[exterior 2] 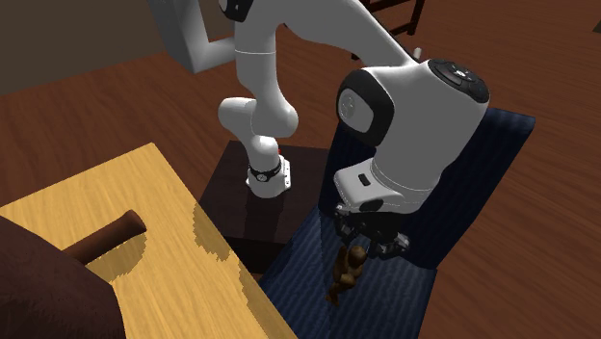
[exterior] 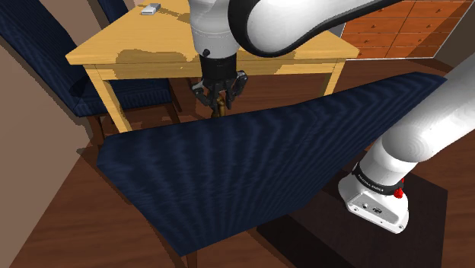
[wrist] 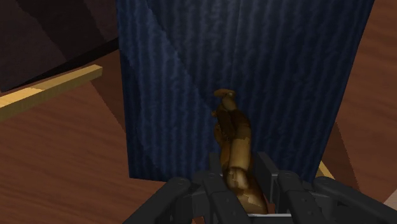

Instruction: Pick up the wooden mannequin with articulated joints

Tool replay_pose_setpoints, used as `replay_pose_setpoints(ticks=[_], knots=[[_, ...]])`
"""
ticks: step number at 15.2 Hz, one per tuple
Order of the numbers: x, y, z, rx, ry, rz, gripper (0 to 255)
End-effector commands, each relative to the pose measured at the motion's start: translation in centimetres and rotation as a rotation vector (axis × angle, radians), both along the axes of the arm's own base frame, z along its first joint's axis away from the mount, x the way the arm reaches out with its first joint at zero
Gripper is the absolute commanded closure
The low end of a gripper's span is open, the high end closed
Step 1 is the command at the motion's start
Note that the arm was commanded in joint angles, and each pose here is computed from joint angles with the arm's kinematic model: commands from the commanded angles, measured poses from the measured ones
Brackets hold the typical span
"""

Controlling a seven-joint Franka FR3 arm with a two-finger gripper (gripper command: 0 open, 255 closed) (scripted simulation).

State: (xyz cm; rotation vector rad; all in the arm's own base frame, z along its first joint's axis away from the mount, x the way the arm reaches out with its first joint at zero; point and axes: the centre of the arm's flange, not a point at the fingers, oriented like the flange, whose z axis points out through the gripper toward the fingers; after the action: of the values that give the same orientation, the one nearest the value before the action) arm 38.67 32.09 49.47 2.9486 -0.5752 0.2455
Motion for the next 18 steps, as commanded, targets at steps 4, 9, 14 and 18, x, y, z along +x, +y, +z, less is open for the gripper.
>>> replay_pose_setpoints(ticks=[4,9,14,18], knots=[[0.0,0.0,-0.1,0.000,0.000,0.000,255],[0.0,0.1,0.5,0.000,0.000,0.000,255],[0.0,0.1,3.1,0.000,0.000,0.000,255],[0.0,0.1,5.3,0.000,0.000,0.000,255]])
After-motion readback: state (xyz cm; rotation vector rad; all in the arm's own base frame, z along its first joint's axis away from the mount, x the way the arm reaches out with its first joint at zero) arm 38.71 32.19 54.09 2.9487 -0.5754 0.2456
